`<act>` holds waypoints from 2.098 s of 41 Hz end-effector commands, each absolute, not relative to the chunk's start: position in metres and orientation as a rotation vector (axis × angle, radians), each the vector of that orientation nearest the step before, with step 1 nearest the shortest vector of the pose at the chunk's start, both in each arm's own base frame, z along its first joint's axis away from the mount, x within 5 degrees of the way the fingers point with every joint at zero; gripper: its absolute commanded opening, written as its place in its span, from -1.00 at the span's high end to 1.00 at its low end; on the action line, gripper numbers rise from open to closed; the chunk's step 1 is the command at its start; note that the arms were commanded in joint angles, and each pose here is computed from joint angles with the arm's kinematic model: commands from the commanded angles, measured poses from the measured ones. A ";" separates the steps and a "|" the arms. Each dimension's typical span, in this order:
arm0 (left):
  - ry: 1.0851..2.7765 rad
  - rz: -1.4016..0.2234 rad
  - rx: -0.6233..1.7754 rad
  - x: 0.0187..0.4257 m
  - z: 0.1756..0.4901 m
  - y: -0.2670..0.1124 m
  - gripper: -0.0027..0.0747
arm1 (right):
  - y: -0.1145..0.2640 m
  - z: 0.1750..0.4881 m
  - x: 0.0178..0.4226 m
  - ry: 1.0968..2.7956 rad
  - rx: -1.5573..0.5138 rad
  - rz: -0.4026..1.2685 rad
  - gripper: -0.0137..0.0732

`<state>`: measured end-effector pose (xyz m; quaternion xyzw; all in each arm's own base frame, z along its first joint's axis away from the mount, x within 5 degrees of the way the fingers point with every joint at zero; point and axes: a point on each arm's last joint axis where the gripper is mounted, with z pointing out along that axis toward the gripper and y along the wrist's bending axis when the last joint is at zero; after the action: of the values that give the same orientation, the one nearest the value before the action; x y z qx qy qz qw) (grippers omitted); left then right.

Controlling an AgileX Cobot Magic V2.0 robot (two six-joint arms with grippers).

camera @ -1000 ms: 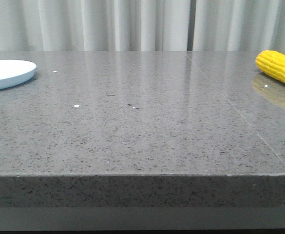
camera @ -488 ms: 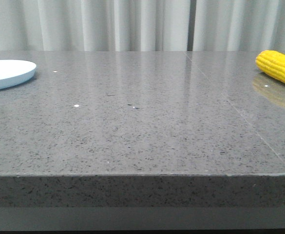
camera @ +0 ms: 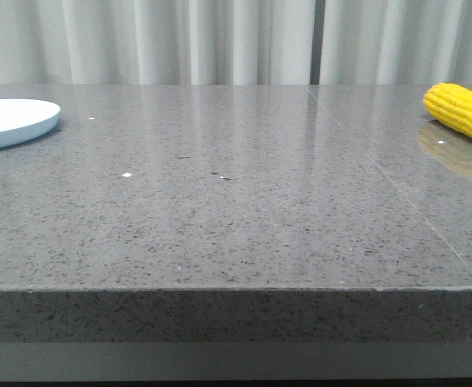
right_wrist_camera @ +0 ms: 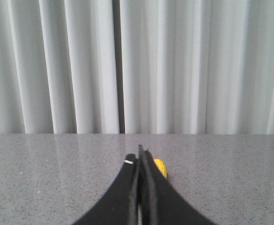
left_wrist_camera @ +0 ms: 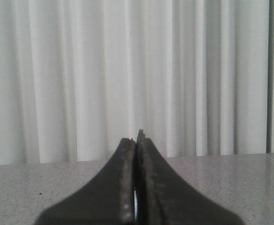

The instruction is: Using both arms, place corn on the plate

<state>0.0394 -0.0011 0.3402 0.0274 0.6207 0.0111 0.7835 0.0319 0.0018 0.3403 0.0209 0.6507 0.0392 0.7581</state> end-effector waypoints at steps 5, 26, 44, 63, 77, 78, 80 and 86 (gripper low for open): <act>1.414 0.021 0.057 0.056 0.395 -0.001 0.98 | 0.002 0.382 0.053 1.496 0.037 0.073 0.84; 1.842 0.002 0.065 0.118 0.370 -0.004 0.98 | 0.003 0.348 0.130 1.931 0.049 0.075 0.84; 1.952 0.001 0.069 0.132 0.358 -0.004 -0.23 | 0.002 0.343 0.141 1.968 0.030 0.059 -0.73; 2.166 0.047 0.093 0.139 0.366 -0.002 -0.39 | 0.003 0.346 0.142 1.924 0.036 0.066 -0.82; 2.397 0.150 0.104 0.203 0.364 0.006 -0.39 | 0.002 0.346 0.142 1.923 0.036 0.066 -0.82; 2.419 0.155 0.097 0.210 0.362 0.008 -0.39 | 0.002 0.346 0.142 1.923 0.036 0.066 -0.82; 2.448 0.164 0.065 0.221 0.359 0.014 -0.39 | 0.002 0.346 0.142 1.923 0.036 0.066 -0.82; 2.496 0.112 -0.035 0.254 0.349 0.038 -0.39 | 0.002 0.346 0.142 1.923 0.036 0.066 -0.82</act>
<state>0.2378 0.0253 0.3373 0.0031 0.9584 0.0538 0.2802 0.1387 0.0032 0.3323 0.0168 0.8463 0.0311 0.5315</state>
